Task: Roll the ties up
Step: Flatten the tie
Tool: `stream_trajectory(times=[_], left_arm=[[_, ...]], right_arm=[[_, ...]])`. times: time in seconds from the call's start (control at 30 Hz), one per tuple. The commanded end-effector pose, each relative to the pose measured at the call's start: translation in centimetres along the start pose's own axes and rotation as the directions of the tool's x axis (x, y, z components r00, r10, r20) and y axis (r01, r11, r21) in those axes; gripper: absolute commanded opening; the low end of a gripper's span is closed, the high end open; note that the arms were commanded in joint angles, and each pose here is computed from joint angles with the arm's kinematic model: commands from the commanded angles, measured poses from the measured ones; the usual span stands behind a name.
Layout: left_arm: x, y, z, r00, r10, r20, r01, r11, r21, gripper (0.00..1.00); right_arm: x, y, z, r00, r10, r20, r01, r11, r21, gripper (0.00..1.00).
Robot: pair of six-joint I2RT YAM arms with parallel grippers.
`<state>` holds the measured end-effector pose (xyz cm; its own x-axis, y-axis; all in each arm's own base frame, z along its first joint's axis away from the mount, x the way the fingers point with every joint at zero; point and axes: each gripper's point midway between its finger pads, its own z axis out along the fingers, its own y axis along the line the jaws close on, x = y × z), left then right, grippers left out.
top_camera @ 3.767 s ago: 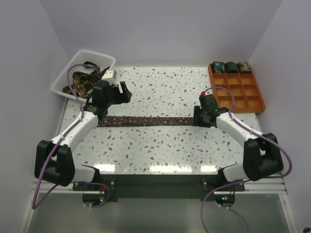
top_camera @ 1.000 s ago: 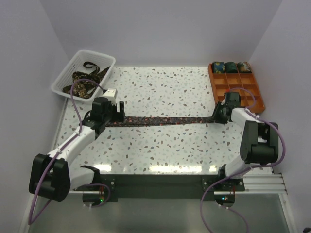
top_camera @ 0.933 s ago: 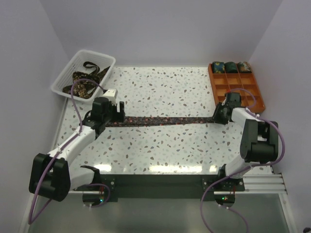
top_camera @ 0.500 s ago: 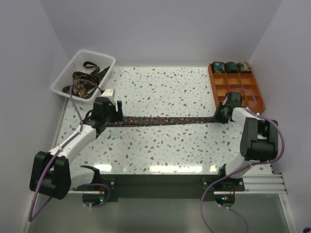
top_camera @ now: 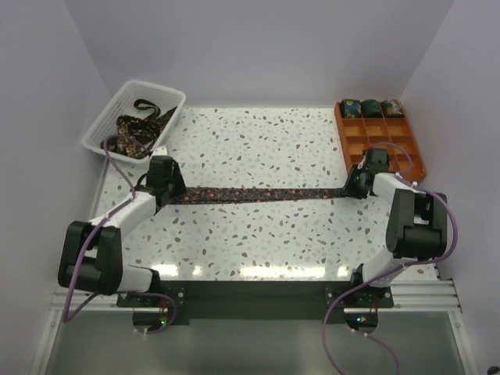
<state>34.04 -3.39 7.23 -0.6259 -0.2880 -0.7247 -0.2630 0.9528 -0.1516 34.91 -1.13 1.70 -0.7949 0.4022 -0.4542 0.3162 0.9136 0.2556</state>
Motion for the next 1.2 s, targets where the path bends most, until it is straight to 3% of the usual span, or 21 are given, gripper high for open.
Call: stream_trajectory(times=[0.0,0.33,0.53,0.7,0.87,1.17], left_arm=[[-1.2,-1.0,1.7,0.999,-0.039,0.008,0.039,0.999,0.005,0.52],[-1.0,0.1,5.0,0.998,-0.03,-0.052,0.027,0.998,-0.059,0.47],[-2.1,-0.5,4.1,0.998,-0.038,-0.043,0.036,0.999,-0.038,0.47],[-1.5,1.7,3.0,0.998,-0.067,-0.015,0.064,0.99,-0.126,0.51],[-0.3,1.9,3.5,0.995,-0.098,-0.021,0.095,0.989,-0.112,0.52],[2.6,4.0,4.3,0.985,-0.144,-0.1,0.122,0.973,-0.198,0.5]], right_arm=[[0.3,0.2,0.0,1.0,0.0,-0.02,0.0,1.0,-0.015,0.25],[0.4,0.6,-0.2,1.0,0.007,-0.021,-0.007,0.999,-0.033,0.18],[0.7,0.6,-0.3,0.999,0.014,-0.032,-0.015,0.999,-0.033,0.15],[0.6,0.6,-0.2,0.999,0.017,-0.032,-0.018,0.999,-0.031,0.15],[0.8,0.6,0.0,0.999,0.019,-0.042,-0.02,0.999,-0.033,0.15],[0.6,0.6,-0.2,0.999,0.017,-0.03,-0.018,0.999,-0.029,0.13]])
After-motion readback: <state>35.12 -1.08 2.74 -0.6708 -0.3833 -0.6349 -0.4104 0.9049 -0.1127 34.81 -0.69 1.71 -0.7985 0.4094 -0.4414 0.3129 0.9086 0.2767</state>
